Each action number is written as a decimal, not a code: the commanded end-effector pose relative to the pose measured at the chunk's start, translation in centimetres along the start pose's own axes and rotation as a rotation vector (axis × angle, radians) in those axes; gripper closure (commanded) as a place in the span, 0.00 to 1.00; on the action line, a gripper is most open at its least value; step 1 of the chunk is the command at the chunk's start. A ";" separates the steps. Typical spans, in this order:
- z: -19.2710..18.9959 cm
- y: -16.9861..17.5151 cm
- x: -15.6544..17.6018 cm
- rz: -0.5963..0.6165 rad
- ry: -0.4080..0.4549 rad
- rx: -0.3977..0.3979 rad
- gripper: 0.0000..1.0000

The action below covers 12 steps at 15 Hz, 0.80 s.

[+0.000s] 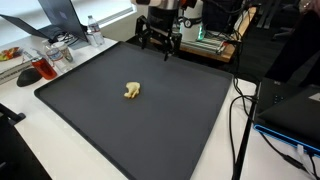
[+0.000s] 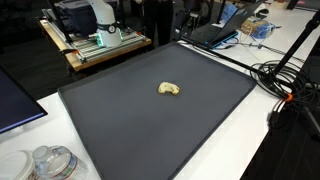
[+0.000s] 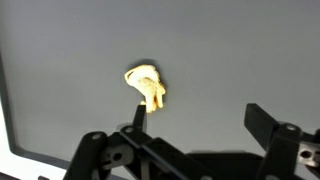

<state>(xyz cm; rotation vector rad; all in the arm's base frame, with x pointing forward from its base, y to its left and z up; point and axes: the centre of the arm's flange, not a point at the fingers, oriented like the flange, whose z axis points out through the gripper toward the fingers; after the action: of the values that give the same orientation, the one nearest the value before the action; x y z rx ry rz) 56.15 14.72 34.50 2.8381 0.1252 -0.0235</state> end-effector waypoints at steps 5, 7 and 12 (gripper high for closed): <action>5.9 3.0 5.6 -0.067 -0.002 0.042 0.00; 6.9 3.9 6.0 -0.071 0.017 0.094 0.00; 9.3 7.1 5.3 0.143 -0.032 0.237 0.00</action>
<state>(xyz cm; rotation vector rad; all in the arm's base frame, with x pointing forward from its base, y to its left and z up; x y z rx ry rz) 62.09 7.74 28.08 2.9946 0.0939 -0.0334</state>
